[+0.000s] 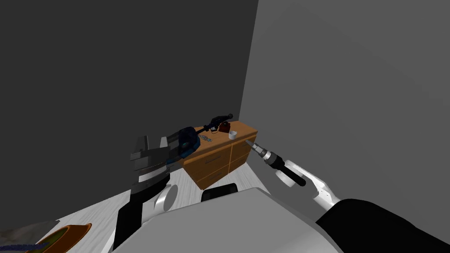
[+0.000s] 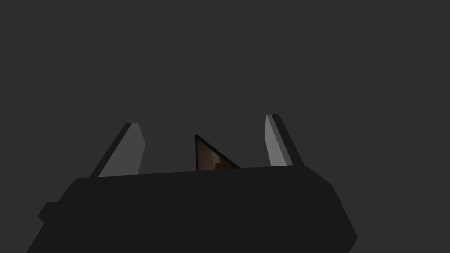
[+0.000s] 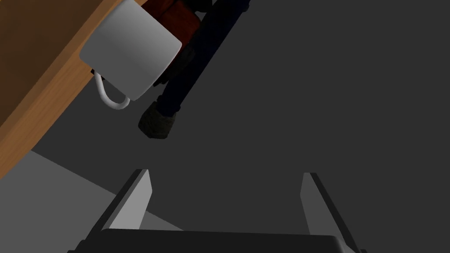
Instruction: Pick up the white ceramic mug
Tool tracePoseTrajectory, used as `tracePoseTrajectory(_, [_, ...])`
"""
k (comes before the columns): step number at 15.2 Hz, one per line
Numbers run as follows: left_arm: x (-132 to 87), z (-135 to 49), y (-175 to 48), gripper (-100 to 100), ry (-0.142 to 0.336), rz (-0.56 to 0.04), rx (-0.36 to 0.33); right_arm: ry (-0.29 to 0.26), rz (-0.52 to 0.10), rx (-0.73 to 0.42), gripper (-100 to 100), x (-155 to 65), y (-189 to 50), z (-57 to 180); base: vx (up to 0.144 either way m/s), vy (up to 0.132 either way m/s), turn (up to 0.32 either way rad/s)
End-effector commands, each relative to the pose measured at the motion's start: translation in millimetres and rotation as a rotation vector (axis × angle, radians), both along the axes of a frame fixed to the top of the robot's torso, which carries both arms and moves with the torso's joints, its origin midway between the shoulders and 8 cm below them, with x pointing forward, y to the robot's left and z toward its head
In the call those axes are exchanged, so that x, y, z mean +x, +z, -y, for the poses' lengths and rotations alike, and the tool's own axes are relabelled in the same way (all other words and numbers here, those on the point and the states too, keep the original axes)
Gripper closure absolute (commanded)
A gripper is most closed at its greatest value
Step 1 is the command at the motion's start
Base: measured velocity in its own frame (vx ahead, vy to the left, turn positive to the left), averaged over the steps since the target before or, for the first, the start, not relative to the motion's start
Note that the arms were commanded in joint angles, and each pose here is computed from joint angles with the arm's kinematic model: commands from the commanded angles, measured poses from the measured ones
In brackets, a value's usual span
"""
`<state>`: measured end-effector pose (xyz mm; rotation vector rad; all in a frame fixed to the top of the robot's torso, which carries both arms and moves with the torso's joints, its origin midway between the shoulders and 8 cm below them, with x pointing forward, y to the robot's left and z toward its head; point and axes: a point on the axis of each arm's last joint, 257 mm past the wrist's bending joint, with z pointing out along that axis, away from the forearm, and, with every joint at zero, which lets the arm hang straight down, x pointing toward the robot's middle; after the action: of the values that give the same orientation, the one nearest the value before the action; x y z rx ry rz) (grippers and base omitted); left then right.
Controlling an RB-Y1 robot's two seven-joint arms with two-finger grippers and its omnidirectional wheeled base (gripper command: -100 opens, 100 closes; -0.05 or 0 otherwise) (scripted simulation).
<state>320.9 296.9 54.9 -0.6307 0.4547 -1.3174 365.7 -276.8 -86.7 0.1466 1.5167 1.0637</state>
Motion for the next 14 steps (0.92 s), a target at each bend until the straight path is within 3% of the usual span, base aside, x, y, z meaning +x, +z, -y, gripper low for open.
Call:
tracePoseTrajectory(1, [0, 0.0, 0, 0, 0.0, 0.0, 0.0, 0.023, -0.016, -0.036, -100, 0, -2, 0, 0.011, -0.011, 0.038])
tracePoseTrajectory(14, [0, 0.0, 0, 0, 0.0, 0.0, 0.0, 0.128, -0.12, -0.235, -100, 5, -12, 16, 0.012, -0.01, 0.045])
